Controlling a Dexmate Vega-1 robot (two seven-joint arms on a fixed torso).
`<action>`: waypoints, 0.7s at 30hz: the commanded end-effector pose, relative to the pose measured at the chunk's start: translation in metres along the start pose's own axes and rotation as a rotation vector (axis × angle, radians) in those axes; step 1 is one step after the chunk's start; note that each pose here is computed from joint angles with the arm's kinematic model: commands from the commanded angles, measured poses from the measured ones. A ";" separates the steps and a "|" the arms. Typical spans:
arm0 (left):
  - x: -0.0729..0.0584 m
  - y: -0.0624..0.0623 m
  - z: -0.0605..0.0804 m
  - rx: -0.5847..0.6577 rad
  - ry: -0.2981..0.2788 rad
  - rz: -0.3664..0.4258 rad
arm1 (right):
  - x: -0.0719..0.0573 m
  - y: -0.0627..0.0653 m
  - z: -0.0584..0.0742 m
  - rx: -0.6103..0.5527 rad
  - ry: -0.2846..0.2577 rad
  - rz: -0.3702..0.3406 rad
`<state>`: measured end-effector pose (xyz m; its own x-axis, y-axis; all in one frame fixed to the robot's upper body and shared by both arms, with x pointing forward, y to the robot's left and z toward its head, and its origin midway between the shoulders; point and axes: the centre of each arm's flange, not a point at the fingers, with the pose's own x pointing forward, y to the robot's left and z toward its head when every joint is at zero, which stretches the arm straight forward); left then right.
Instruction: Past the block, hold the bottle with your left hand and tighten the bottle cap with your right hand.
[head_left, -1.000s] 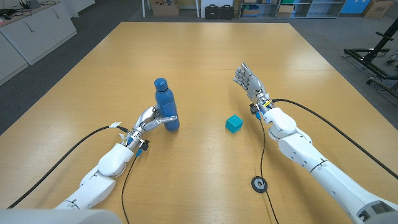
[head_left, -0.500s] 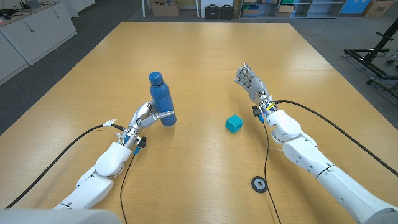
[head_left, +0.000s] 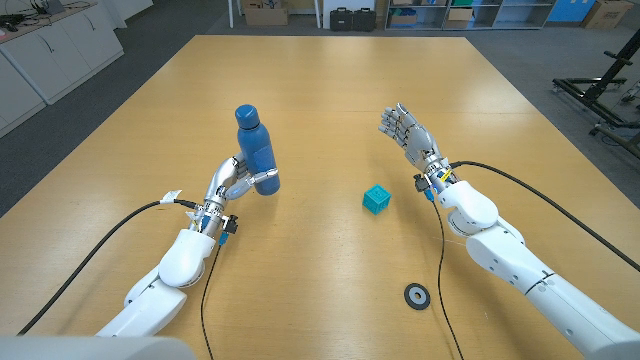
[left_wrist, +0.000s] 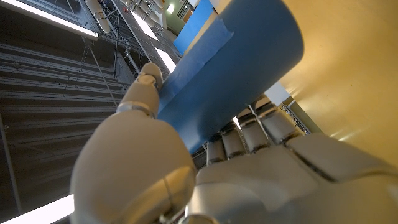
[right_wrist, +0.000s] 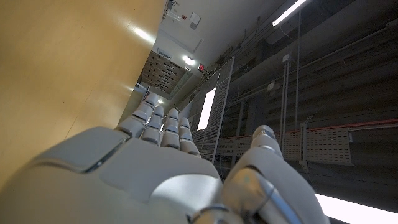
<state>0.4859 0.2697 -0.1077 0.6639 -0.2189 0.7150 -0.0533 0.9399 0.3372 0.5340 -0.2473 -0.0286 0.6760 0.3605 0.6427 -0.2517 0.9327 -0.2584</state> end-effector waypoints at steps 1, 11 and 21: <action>0.013 0.016 0.014 0.052 -0.034 -0.028 | -0.005 0.016 0.023 -0.028 -0.069 0.025; 0.017 0.043 0.014 0.175 -0.038 -0.020 | -0.011 0.036 0.034 -0.054 -0.089 0.020; 0.020 0.045 0.013 0.282 -0.035 -0.002 | -0.016 0.039 0.045 -0.098 -0.108 0.022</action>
<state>0.4847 0.2974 -0.0759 0.6398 -0.2444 0.7286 -0.1871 0.8700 0.4561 0.4957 -0.2205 -0.0200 0.6075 0.3844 0.6951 -0.2257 0.9226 -0.3129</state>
